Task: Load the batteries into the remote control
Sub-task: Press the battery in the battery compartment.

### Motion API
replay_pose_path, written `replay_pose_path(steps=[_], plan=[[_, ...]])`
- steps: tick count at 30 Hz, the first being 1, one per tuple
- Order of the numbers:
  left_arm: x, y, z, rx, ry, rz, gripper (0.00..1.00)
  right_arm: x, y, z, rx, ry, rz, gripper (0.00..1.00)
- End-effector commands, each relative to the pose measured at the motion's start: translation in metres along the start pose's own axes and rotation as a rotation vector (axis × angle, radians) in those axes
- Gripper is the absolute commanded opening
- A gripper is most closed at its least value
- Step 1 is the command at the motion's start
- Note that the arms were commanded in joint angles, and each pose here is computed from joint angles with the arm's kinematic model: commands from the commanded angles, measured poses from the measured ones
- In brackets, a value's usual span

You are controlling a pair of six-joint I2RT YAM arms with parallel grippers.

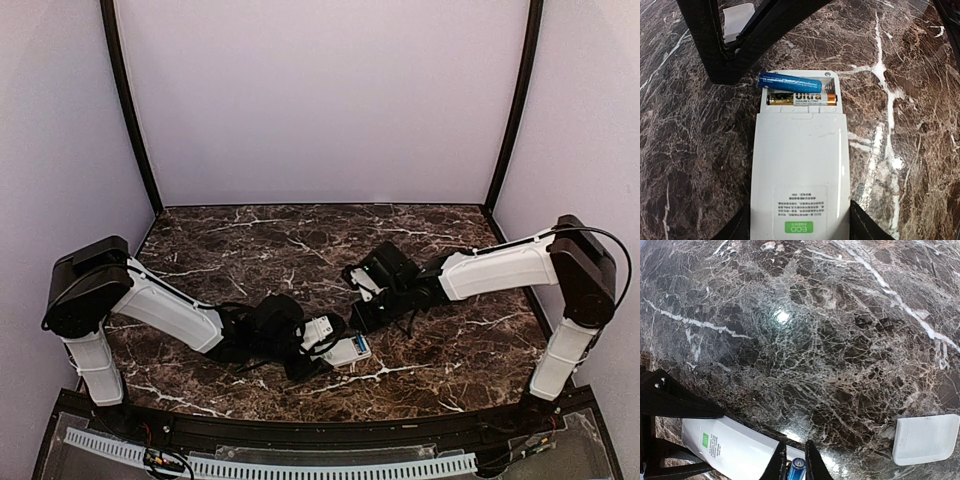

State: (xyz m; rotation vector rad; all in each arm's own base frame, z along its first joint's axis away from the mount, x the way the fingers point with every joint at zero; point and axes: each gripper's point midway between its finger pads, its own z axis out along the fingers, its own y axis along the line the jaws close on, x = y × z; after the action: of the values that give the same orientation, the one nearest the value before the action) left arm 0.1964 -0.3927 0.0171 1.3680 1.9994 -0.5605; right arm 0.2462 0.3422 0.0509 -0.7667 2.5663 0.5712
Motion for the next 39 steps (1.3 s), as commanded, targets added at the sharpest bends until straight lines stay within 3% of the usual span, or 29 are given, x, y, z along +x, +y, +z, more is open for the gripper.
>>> replay_pose_path(steps=[1,26,39], plan=[[0.066,-0.004,0.005,0.005,0.208,-0.022,0.59,0.014,-0.003,0.009,0.023,0.034,-0.022,0.11],[0.066,-0.004,0.005,0.005,0.21,-0.023,0.59,0.056,-0.009,0.009,0.072,0.075,-0.032,0.0],[0.067,-0.004,0.006,0.008,0.212,-0.023,0.59,0.08,-0.015,0.005,0.116,0.103,-0.022,0.01]])
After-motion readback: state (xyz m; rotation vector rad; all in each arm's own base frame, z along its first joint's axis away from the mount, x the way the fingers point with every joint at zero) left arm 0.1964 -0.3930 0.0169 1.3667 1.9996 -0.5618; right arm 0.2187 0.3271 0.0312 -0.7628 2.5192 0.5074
